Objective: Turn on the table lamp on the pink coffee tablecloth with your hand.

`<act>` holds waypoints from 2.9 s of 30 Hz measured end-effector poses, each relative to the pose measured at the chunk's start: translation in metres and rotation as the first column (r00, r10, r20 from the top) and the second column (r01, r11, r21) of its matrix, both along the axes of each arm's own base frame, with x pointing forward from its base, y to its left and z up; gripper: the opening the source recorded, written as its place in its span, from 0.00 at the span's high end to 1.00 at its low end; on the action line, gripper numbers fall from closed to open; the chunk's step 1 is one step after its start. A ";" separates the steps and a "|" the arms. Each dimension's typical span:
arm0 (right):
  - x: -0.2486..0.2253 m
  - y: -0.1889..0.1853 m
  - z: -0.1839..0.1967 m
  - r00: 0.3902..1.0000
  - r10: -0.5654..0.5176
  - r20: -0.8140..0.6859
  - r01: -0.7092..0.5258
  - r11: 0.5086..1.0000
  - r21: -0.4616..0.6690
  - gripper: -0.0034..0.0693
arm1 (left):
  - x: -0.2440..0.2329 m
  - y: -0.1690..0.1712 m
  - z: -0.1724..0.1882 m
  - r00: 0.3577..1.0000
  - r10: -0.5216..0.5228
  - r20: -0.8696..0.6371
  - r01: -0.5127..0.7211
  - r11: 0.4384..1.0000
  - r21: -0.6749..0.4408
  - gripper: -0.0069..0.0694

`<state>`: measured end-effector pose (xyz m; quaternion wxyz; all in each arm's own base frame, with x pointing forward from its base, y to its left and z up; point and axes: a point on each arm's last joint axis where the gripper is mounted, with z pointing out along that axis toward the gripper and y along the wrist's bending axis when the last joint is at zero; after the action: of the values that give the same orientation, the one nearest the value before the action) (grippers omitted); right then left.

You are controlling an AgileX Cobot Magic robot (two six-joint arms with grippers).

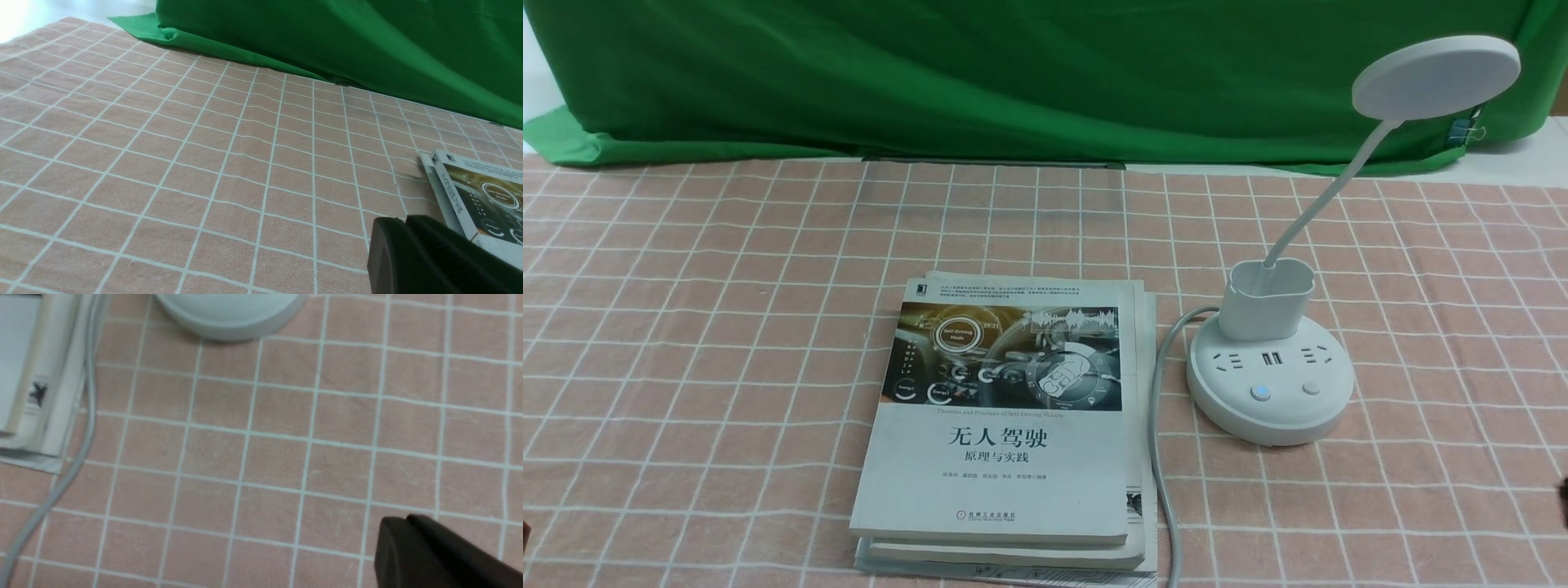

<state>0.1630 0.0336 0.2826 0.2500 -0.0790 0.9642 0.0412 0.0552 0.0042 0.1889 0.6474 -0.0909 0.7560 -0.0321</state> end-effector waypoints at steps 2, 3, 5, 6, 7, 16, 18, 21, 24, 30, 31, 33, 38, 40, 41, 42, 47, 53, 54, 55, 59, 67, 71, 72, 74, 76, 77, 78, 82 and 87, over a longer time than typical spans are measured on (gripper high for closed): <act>0.016 0.006 -0.006 0.999 0.017 -0.049 -0.017 1.000 -0.010 0.89 | 0.000 0.000 0.000 1.000 0.000 0.000 0.000 1.000 0.001 0.89; 0.023 0.009 -0.011 0.997 0.027 -0.074 -0.028 0.999 -0.015 0.89 | 0.000 0.000 0.000 1.000 0.000 0.000 0.000 1.000 0.001 0.89; 0.041 0.020 -0.020 0.993 0.065 -0.098 -0.068 0.997 -0.024 0.89 | 0.000 0.000 0.000 1.000 0.000 0.000 0.000 1.000 0.001 0.89; 0.047 0.024 -0.025 0.991 0.074 -0.110 -0.077 0.997 -0.026 0.89 | 0.000 0.000 0.000 1.000 0.000 0.000 0.000 1.000 0.001 0.89; 0.054 0.030 -0.028 0.990 0.100 -0.102 -0.104 0.994 -0.030 0.89 | 0.000 0.000 0.000 1.000 0.000 0.000 0.000 1.000 0.001 0.89; 0.120 0.058 -0.070 0.985 0.151 -0.088 -0.154 0.988 -0.030 0.90 | 0.000 0.000 0.000 1.000 0.000 0.000 0.000 1.000 0.001 0.89; 0.129 0.061 -0.075 0.983 0.153 -0.098 -0.156 0.987 -0.024 0.91 | 0.000 0.000 0.000 1.000 0.000 0.000 0.000 1.000 0.001 0.89; 0.147 0.067 -0.081 0.983 0.160 -0.094 -0.163 0.986 -0.020 0.91 | 0.000 0.000 0.000 1.000 0.000 0.000 0.000 1.000 0.001 0.89; 0.158 0.071 -0.082 0.982 0.167 -0.086 -0.169 0.985 -0.022 0.91 | 0.000 0.000 0.000 1.000 0.000 0.000 0.000 1.000 0.001 0.89; 0.172 0.075 -0.089 0.981 0.171 -0.091 -0.174 0.984 -0.023 0.91 | 0.000 0.000 0.000 1.000 0.000 0.000 0.000 1.000 0.001 0.89; 0.172 0.075 -0.088 0.981 0.171 -0.090 -0.174 0.984 -0.022 0.91 | 0.000 0.000 0.000 1.000 0.000 0.000 0.000 1.000 0.001 0.89; 0.175 0.076 -0.093 0.980 0.173 -0.101 -0.176 0.984 -0.025 0.91 | 0.000 0.000 0.000 1.000 0.000 0.000 0.000 1.000 0.001 0.89; 0.177 0.077 -0.104 0.976 0.172 -0.133 -0.177 0.984 -0.029 0.91 | 0.000 0.000 0.000 1.000 0.000 0.000 0.000 1.000 0.000 0.89; 0.179 0.075 -0.106 0.977 0.164 -0.138 -0.169 0.985 -0.026 0.91 | 0.000 0.000 0.000 1.000 0.000 0.000 0.000 1.000 -0.001 0.89; 0.179 0.075 -0.106 0.977 0.162 -0.139 -0.167 0.986 -0.025 0.91 | 0.000 0.000 0.000 1.000 0.000 0.000 0.000 1.000 -0.001 0.89; 0.180 0.074 -0.107 0.977 0.157 -0.145 -0.162 0.987 -0.022 0.91 | 0.000 0.000 0.000 1.000 0.000 0.000 0.000 1.000 0.000 0.89; 0.179 0.074 -0.102 0.977 0.167 -0.135 -0.171 0.985 -0.025 0.91 | 0.000 0.000 0.000 1.000 0.000 0.000 0.000 1.000 0.000 0.89; 0.168 0.072 -0.068 0.981 0.183 -0.061 -0.185 0.983 -0.022 0.91 | 0.000 0.000 0.000 1.000 0.000 0.000 0.000 1.000 0.000 0.89; 0.164 0.071 -0.059 0.981 0.187 -0.048 -0.188 0.982 -0.020 0.91 | 0.000 0.000 0.000 1.000 0.000 0.000 0.000 1.000 0.000 0.89; 0.163 0.071 -0.057 0.981 0.187 -0.043 -0.188 0.982 -0.019 0.91 | 0.000 0.000 0.000 1.000 0.000 0.000 0.000 1.000 0.000 0.89; 0.143 0.070 -0.036 0.975 0.209 -0.073 -0.211 0.977 -0.019 0.91 | 0.000 0.000 0.000 1.000 0.000 0.000 0.000 1.000 0.000 0.89; 0.084 0.054 -0.017 0.981 0.192 -0.043 -0.192 0.981 0.007 0.91 | 0.000 0.000 0.000 1.000 0.000 0.000 0.000 1.000 0.000 0.89; 0.050 0.043 -0.009 0.987 0.158 -0.002 -0.158 0.987 0.034 0.91 | 0.000 0.000 0.000 1.000 0.000 0.000 0.000 1.000 0.000 0.89; 0.037 0.038 -0.007 0.990 0.144 0.013 -0.144 0.989 0.045 0.91 | 0.000 0.000 0.000 1.000 0.000 0.000 0.000 1.000 0.002 0.89; 0.023 0.034 -0.001 0.991 0.123 0.043 -0.125 0.990 0.064 0.91 | 0.000 0.000 0.000 1.000 0.000 0.000 0.000 1.000 0.001 0.89; 0.009 0.029 0.008 0.991 0.106 0.081 -0.113 0.990 0.083 0.91 | 0.000 0.000 0.000 1.000 0.000 0.000 0.000 1.000 0.001 0.89; 0.004 0.028 0.012 0.989 0.104 0.102 -0.113 0.990 0.089 0.90 | 0.000 0.000 0.000 1.000 0.000 0.000 0.000 1.000 0.001 0.89; -0.003 0.026 0.018 0.985 0.101 0.139 -0.115 0.989 0.097 0.90 | 0.000 0.000 0.000 1.000 0.000 0.000 0.000 1.000 0.001 0.89; -0.018 0.021 0.035 0.962 0.088 0.259 -0.124 0.985 0.122 0.90 | 0.000 0.000 0.000 1.000 0.000 0.000 0.000 1.000 0.001 0.89; -0.032 0.016 0.051 0.919 0.086 0.385 -0.144 0.982 0.124 0.89 | 0.000 0.000 0.000 1.000 0.000 0.000 0.000 1.000 0.001 0.89</act>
<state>0.1314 0.0493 0.3332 0.4331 -0.1231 0.8858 0.1123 0.0552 0.0042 0.1889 0.6475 -0.0905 0.7560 -0.0318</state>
